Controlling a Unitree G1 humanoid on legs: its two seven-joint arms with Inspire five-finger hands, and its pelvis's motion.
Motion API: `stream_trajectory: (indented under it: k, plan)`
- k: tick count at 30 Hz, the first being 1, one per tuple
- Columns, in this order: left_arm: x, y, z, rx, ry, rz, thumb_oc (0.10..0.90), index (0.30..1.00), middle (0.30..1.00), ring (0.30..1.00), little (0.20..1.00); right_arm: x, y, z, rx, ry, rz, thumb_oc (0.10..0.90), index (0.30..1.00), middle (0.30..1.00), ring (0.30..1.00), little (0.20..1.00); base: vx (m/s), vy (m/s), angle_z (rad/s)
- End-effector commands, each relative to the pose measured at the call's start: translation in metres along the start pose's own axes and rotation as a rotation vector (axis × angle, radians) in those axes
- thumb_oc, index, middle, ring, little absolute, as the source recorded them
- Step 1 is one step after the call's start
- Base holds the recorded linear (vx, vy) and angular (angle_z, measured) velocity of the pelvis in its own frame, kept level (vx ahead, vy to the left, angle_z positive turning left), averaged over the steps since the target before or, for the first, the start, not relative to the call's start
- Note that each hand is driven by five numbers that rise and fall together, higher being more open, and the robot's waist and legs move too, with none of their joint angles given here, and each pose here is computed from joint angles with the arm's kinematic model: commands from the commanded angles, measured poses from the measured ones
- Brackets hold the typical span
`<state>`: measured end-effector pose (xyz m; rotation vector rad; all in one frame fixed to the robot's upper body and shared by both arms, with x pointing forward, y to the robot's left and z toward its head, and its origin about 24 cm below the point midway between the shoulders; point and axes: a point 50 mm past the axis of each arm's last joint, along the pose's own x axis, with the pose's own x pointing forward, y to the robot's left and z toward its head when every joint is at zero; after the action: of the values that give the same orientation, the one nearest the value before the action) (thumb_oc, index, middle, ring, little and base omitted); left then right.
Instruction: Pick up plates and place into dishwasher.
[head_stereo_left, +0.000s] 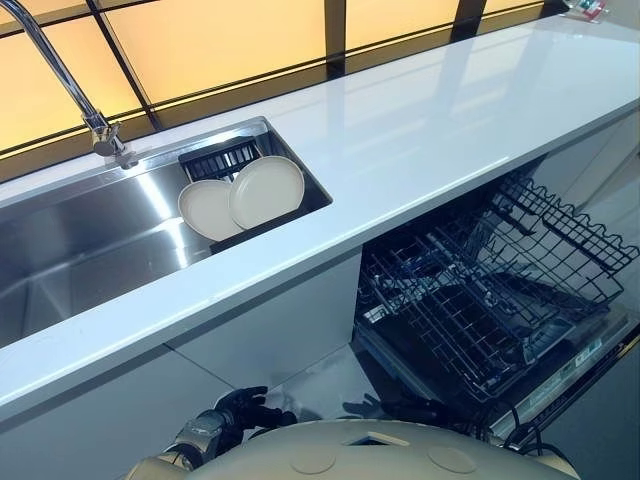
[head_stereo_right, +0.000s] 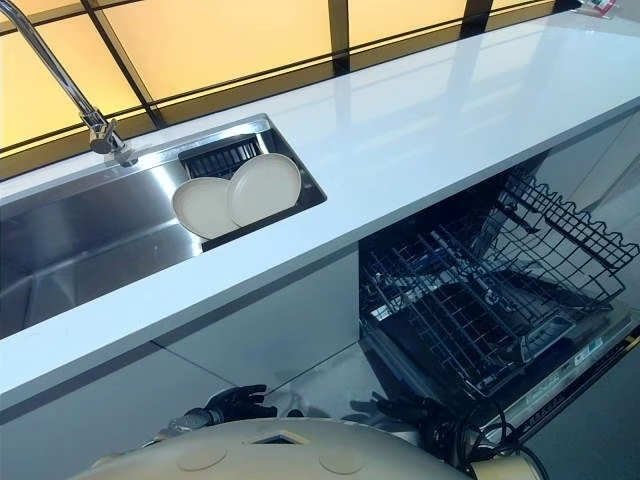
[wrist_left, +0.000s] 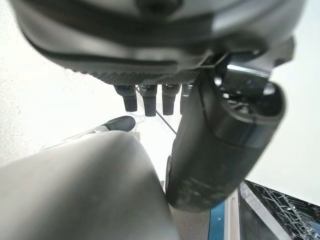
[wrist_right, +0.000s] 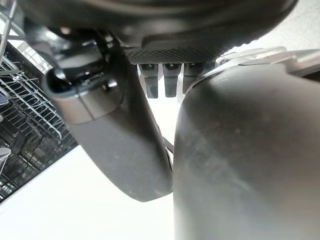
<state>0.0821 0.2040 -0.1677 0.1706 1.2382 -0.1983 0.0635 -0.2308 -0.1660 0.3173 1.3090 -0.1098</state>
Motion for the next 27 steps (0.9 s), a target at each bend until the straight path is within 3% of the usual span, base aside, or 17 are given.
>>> stream_trajectory:
  k: [1,17,23,27]
  plan:
    - [0.001,-0.004,0.002,0.033,0.019,-0.05,0.8,0.9,0.9,0.9,0.9,0.004,0.011,0.007,-0.001,0.005,0.022,0.8,0.9,0.9,0.9,0.9,0.0,0.0,0.0]
    - [0.001,0.0,-0.001,-0.063,0.017,-0.021,0.8,0.9,0.9,0.9,0.9,0.004,0.01,0.007,-0.002,0.002,0.025,0.8,0.9,0.9,0.9,0.9,0.0,0.0,0.0]
    - [-0.001,0.011,-0.005,0.004,0.09,0.07,0.8,0.9,0.9,0.9,0.9,0.004,0.01,0.009,-0.011,0.005,0.021,0.8,0.9,0.9,0.9,0.9,0.0,0.0,0.0]
    - [-0.001,0.012,-0.002,0.071,0.123,0.025,0.8,0.9,0.9,0.9,0.9,0.003,0.007,0.013,-0.031,0.007,0.009,0.8,0.9,0.9,0.9,0.9,0.0,0.0,0.0]
